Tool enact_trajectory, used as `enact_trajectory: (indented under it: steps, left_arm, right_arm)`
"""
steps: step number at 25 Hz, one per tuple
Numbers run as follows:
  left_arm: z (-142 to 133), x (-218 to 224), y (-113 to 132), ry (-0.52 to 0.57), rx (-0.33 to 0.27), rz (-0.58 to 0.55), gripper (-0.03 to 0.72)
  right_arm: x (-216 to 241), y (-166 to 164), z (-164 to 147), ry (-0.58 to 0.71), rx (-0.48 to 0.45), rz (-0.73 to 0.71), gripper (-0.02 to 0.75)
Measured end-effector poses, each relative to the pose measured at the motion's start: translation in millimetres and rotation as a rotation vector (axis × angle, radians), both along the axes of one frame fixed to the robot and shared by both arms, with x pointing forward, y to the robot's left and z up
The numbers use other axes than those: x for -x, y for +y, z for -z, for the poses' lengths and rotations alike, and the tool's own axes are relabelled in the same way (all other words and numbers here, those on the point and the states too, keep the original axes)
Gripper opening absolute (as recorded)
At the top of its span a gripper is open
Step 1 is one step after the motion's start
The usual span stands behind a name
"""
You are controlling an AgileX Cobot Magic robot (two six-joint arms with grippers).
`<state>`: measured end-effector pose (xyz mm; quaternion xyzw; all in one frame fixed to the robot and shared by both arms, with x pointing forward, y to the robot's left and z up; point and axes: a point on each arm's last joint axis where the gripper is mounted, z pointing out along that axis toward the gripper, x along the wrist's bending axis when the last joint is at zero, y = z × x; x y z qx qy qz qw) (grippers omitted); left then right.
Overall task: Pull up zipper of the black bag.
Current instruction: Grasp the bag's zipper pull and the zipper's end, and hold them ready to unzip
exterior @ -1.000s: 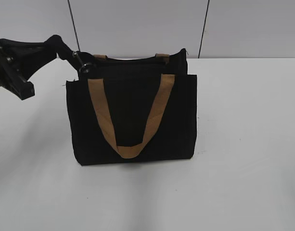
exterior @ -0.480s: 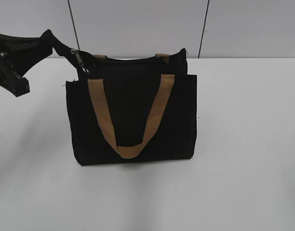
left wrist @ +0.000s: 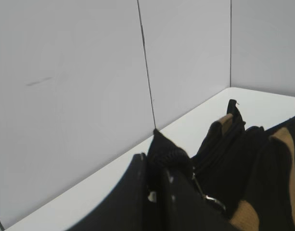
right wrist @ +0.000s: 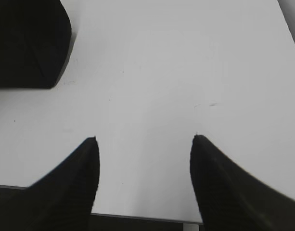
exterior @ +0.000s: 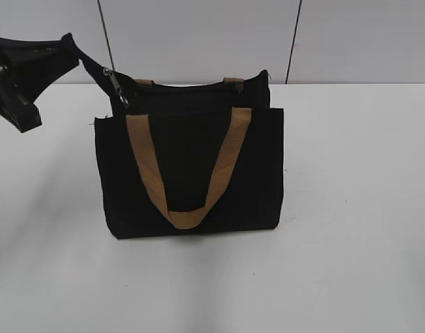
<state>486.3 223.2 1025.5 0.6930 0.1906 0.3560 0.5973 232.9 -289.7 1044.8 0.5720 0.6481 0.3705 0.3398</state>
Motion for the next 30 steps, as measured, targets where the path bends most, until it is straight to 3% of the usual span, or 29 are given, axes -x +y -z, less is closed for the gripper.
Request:
enact_trajectory:
  steps: [7, 17, 30]
  left_arm:
    - [-3.8, 0.7, -0.7, -0.023, 0.037, 0.011, 0.022]
    - [-4.0, 0.6, -0.7, -0.024, 0.039, 0.01, 0.022]
    - [-3.2, 0.2, -0.3, -0.017, 0.033, 0.003, 0.022]
  right_arm:
    - [0.0, 0.0, 0.0, 0.0, 0.0, 0.0, 0.467]
    - [-3.5, 0.2, -4.1, 0.005, 0.001, -0.003, 0.467]
    - [-93.2, 7.8, -50.2, 0.098, 0.056, -0.149, 0.467]
